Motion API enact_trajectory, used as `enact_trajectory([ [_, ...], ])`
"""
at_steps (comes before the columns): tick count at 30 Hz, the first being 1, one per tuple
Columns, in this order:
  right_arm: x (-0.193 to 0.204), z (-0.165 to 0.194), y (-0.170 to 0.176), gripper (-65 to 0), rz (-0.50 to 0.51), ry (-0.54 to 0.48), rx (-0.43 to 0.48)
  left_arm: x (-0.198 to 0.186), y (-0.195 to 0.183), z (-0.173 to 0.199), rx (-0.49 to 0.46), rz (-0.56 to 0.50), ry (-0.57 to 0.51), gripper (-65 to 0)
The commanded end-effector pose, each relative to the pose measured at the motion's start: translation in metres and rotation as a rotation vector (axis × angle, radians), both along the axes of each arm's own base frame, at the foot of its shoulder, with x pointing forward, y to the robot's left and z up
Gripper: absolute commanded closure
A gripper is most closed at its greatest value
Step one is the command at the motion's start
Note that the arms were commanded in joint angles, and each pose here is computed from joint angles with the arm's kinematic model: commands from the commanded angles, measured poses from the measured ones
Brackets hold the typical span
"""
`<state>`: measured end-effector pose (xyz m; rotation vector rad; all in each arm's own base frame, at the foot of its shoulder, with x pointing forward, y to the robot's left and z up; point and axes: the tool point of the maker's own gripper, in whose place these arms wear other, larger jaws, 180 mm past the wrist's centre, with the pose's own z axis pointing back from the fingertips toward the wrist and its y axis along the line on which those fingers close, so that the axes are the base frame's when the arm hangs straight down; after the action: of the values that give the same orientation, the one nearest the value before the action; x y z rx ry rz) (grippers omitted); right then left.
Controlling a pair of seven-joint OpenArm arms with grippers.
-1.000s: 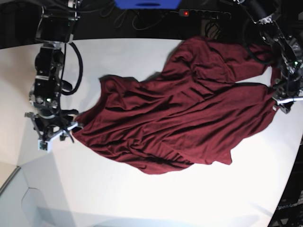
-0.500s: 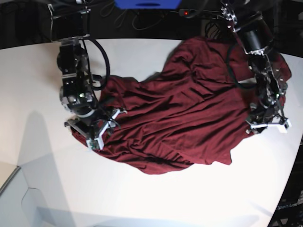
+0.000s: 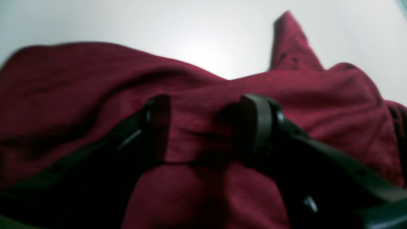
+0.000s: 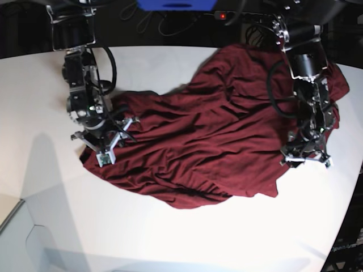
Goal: Layout the t-shirt on the table in an organized manner, then fold the t-shirt properly
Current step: 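Grasp the shirt body with both grippers and smooth it flat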
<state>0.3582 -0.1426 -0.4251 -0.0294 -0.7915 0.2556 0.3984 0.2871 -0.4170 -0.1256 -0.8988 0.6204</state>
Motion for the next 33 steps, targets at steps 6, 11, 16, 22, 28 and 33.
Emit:
enact_trajectory([
  [6,0.003,-0.002,-0.051,-27.5,-0.073,0.018,-0.070,-0.042,0.032,-0.018,0.065,0.021,0.076,-33.9],
  [11,0.015,0.002,-0.095,-27.5,-0.194,0.019,-0.067,-0.076,0.054,-0.004,0.121,0.056,0.048,-33.9],
  [16,0.022,0.016,-0.111,-27.5,-0.226,-0.016,-0.074,-0.075,0.058,0.033,0.155,0.081,-0.054,-33.9],
  [22,0.037,0.060,-0.092,-27.4,-0.201,-0.143,-0.054,-0.050,0.041,0.070,0.143,0.077,-0.172,-33.9],
  [28,0.033,0.083,-0.064,-27.4,-0.171,-0.221,-0.016,-0.006,-0.017,0.084,0.068,-0.007,-0.246,-33.9],
  [33,0.027,0.084,-0.057,-27.4,-0.165,-0.227,-0.005,0.027,-0.071,0.069,0.035,-0.144,-0.204,-33.9],
])
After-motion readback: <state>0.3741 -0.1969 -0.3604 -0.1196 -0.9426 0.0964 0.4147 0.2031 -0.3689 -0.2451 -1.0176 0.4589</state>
